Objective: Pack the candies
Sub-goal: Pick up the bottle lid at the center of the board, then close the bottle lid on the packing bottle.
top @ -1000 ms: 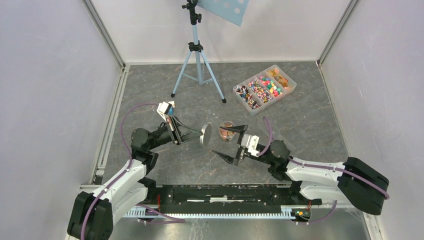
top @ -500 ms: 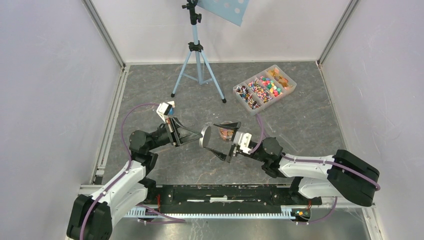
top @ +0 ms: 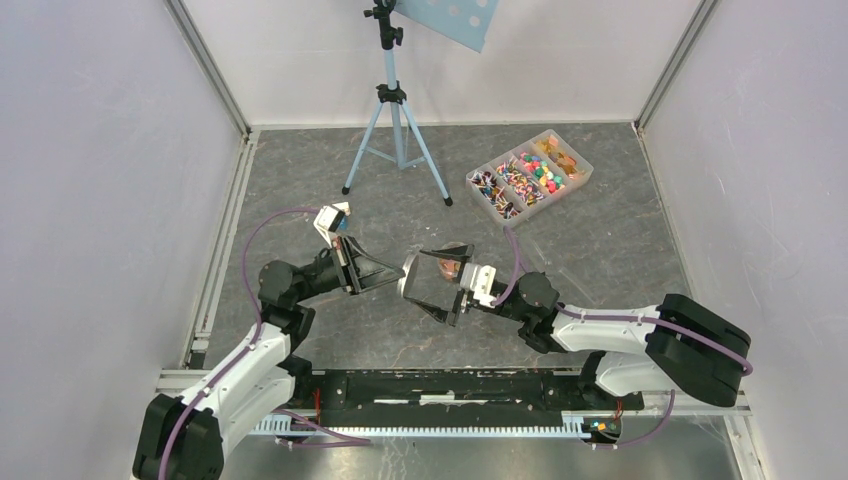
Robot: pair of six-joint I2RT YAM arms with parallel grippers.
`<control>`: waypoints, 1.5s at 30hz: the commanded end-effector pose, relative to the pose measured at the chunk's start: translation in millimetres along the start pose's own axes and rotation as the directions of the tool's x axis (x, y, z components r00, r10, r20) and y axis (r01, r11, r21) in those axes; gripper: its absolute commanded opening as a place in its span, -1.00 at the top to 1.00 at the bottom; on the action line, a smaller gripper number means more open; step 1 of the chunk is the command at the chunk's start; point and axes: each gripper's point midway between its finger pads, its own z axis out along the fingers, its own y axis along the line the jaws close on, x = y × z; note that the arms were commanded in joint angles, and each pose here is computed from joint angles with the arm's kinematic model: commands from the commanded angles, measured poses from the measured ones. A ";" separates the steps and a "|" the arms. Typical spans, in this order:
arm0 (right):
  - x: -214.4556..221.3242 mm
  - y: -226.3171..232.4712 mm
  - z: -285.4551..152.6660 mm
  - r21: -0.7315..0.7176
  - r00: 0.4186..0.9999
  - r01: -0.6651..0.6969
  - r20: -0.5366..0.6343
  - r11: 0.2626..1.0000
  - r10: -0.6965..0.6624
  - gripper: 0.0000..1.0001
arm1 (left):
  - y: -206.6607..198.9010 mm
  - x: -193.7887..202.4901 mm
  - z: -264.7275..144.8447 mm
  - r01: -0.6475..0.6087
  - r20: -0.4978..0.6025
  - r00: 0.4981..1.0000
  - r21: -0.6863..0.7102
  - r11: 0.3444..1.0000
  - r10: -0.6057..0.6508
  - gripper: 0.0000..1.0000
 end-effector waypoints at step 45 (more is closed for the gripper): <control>60.1 -76.1 -36.4 0.344 0.881 -0.008 -0.442 0.939 0.170 -0.71 | 82.7 -27.2 -43.8 -0.362 -0.175 0.929 -0.616 0.700 0.326 -1.00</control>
